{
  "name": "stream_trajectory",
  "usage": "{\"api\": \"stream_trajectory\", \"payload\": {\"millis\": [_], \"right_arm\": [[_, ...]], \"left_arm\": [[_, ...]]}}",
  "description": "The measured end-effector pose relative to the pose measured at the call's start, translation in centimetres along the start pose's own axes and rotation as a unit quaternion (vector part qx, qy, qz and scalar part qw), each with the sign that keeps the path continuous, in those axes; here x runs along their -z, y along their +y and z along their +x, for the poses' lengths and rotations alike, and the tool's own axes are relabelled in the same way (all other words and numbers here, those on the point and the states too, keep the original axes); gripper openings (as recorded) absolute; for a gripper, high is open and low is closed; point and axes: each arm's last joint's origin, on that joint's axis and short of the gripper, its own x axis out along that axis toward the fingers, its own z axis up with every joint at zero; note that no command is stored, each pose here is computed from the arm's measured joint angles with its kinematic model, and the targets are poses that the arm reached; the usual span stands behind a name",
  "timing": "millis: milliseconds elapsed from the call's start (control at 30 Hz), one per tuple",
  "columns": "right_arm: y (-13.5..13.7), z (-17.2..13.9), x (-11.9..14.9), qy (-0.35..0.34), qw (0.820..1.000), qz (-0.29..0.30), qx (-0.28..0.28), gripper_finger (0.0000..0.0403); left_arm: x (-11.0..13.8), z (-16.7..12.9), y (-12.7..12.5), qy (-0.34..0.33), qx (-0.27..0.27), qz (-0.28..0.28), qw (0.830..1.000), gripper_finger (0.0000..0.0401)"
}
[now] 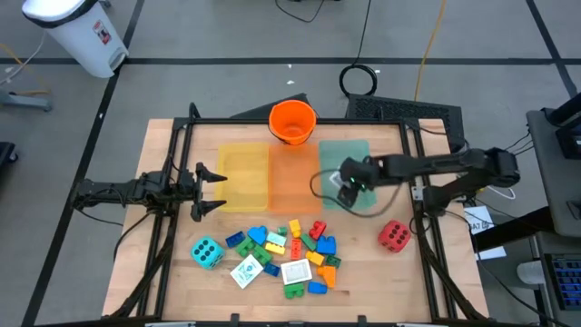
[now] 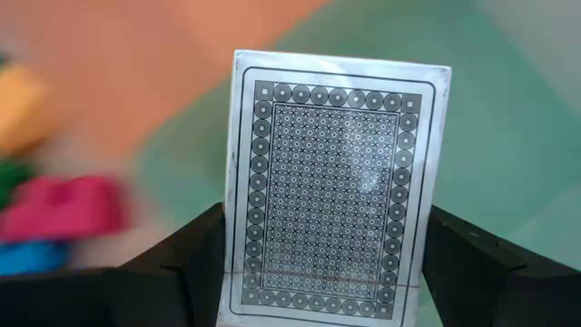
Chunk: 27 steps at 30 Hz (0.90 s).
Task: Pick & Place Toys
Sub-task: Put the black deck of cards into the blue bin
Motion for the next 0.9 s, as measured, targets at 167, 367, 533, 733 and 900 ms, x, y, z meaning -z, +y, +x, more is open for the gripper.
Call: {"api": "stream_trajectory", "payload": {"millis": [167, 367, 533, 733, 900], "right_arm": [[-2.6, 3.5, -1.9, 0.022, 0.999, 0.025, 0.028, 0.0260], [-4.5, 7.2, -3.0, 0.036, 0.997, 0.046, 0.042, 0.0260], [-5.5, 8.9, -3.4, 0.032, 0.997, 0.040, 0.049, 0.0271], [-6.0, 9.5, -3.7, 0.028, 0.998, 0.022, 0.049, 0.0319], [-6.0, 8.9, -4.0, 0.014, 0.999, 0.015, 0.045, 0.0347]], "left_arm": [[0.0, 0.0, 0.0, 0.000, 0.000, 0.000, 1.000, 0.0392], [0.0, 0.0, 0.0, 0.000, 0.000, 0.000, 1.000, 0.0392], [0.0, 0.0, 0.0, 0.000, 0.000, 0.000, 1.000, 0.0392], [0.0, 0.0, 0.0, 0.000, 0.000, 0.000, 1.000, 0.0392], [0.0, 0.0, 0.0, 0.000, 0.000, 0.000, 1.000, 0.0392]]}}
